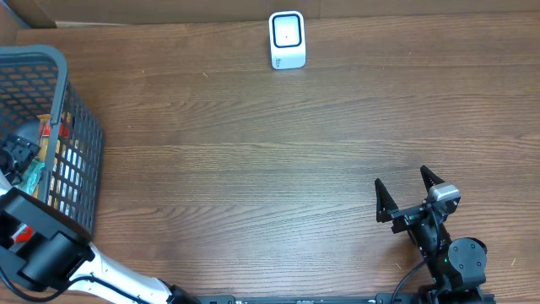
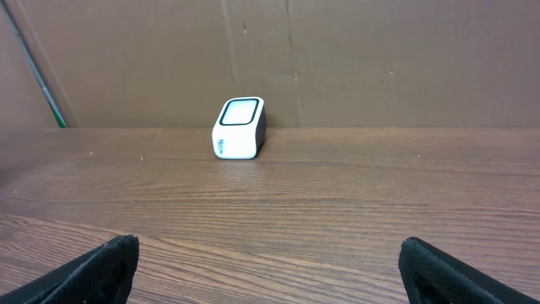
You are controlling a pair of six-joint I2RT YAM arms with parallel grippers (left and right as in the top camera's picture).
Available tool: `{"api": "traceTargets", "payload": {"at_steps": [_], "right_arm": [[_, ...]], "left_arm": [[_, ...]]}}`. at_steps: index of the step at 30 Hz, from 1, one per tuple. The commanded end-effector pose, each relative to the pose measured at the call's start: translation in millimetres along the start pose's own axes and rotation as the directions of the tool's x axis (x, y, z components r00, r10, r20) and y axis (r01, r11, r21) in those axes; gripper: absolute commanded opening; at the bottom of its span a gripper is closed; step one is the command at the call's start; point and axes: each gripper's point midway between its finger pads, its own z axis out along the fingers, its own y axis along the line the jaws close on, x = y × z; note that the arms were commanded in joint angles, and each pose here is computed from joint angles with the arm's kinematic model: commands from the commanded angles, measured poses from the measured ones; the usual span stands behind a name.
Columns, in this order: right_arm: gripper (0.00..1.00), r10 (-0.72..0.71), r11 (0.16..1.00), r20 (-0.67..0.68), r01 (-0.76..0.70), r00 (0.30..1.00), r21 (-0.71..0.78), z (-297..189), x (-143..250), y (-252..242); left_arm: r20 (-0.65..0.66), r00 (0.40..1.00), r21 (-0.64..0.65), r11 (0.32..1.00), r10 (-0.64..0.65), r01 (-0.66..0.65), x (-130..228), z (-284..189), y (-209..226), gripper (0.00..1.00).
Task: Scan the item barcode
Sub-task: 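Reach the left gripper into the basket and grasp the teal wipes pack, then lift the teal pack out and place it on the table center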
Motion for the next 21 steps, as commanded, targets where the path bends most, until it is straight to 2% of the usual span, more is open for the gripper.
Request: {"api": "traceTargets", "payload": {"at_steps": [1, 5, 8, 9, 10, 11, 14, 21], "right_arm": [[1.0, 0.002, 1.0, 0.002, -0.002, 1.0, 0.001, 0, 2, 0], [1.0, 0.002, 1.0, 0.002, -0.002, 1.0, 0.001, 0, 2, 0], [1.0, 0.002, 1.0, 0.002, -0.002, 1.0, 0.001, 0, 2, 0], [1.0, 0.002, 1.0, 0.002, -0.002, 1.0, 0.001, 0, 2, 0], [1.0, 0.002, 1.0, 0.002, -0.002, 1.0, 0.001, 0, 2, 0], [1.0, 0.002, 1.0, 0.002, -0.002, 1.0, 0.001, 0, 2, 0], [1.0, 0.002, 1.0, 0.002, -0.002, 1.0, 0.001, 0, 2, 0], [1.0, 0.002, 1.0, 0.002, -0.002, 1.0, 0.001, 0, 2, 0]], "left_arm": [[-0.022, 1.0, -0.039, 0.999, 0.014, -0.015, 6, 19, -1, 0.86], [-0.046, 0.999, -0.091, 0.996, -0.002, -0.002, 12, 35, 6, 0.85], [-0.065, 0.998, -0.124, 0.992, 0.001, -0.009, 17, 46, 11, 0.75], [-0.07, 0.998, -0.129, 0.992, 0.002, -0.011, 19, 48, 12, 0.67], [-0.071, 0.997, -0.133, 0.991, 0.003, -0.012, 19, 48, 12, 0.52], [-0.072, 0.997, -0.134, 0.991, 0.003, -0.013, 19, 48, 13, 0.25], [-0.073, 0.997, -0.138, 0.99, 0.004, -0.014, 19, 46, 13, 0.04], [-0.044, 0.999, -0.123, 0.992, 0.003, -0.009, 13, 19, 12, 0.04]]}}
